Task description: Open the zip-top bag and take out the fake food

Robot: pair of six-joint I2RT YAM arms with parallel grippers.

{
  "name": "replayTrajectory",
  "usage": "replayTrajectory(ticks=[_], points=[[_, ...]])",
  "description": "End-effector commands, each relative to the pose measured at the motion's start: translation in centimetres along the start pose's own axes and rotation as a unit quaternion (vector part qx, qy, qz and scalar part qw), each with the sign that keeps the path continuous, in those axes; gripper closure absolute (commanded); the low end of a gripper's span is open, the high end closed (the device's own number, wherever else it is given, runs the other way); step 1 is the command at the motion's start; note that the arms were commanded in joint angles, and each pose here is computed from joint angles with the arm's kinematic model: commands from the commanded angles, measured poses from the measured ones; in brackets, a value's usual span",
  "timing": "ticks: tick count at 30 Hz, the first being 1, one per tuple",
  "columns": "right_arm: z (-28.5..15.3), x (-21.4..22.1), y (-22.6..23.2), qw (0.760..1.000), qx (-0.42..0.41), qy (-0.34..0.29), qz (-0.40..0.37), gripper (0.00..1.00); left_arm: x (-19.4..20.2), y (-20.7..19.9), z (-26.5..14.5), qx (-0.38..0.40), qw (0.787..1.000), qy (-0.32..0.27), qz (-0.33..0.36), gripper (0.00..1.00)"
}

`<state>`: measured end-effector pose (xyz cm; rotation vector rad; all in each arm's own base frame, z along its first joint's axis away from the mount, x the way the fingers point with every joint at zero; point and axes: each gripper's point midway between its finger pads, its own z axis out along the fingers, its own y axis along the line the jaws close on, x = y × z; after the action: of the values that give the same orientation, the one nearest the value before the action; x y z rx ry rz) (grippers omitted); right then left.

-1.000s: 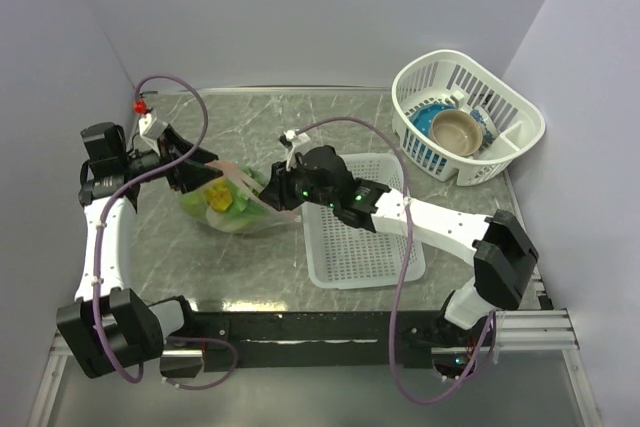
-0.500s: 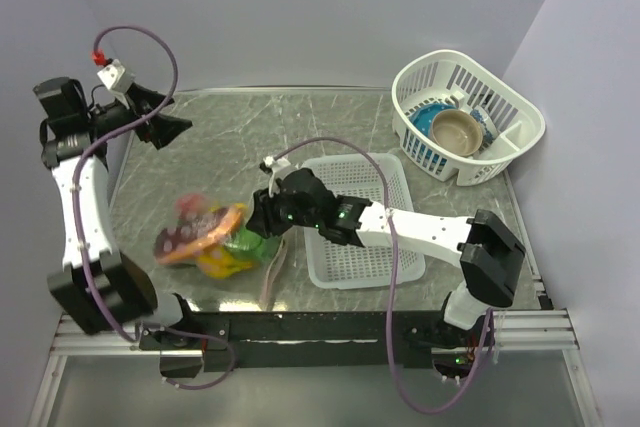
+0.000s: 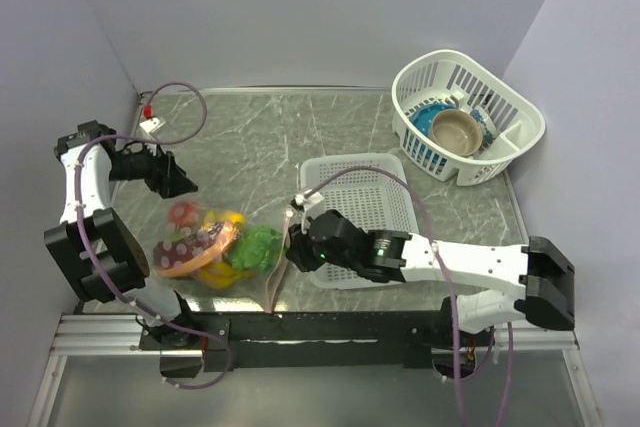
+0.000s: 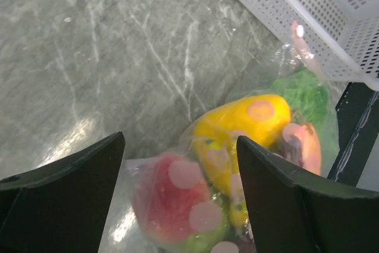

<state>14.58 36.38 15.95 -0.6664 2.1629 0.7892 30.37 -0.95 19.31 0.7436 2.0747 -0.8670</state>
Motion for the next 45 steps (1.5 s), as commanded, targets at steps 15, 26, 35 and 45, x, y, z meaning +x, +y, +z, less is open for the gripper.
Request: replayTrajectory(ticks=[15, 26, 35, 45], points=[[3.9, -4.1, 9.9, 0.987, -0.122, -0.028, -0.098, 0.63, 7.0, -1.6, -4.5, -0.084, 0.986, 0.111, -0.09, 0.01], [10.2, -2.1, 11.6, 0.981, -0.166, 0.035, -0.093, 0.62, 9.6, -2.4, -1.3, 0.001, 0.989, 0.093, -0.112, 0.73], [13.3, -6.0, 6.0, 0.991, -0.119, 0.018, -0.054, 0.62, 2.6, 2.9, -1.8, -0.003, 0.994, 0.011, -0.112, 0.99], [11.2, -10.5, 3.8, 0.993, -0.091, -0.03, -0.064, 0.53, 0.9, 6.5, -0.4, -0.055, 0.996, 0.032, -0.062, 0.99]])
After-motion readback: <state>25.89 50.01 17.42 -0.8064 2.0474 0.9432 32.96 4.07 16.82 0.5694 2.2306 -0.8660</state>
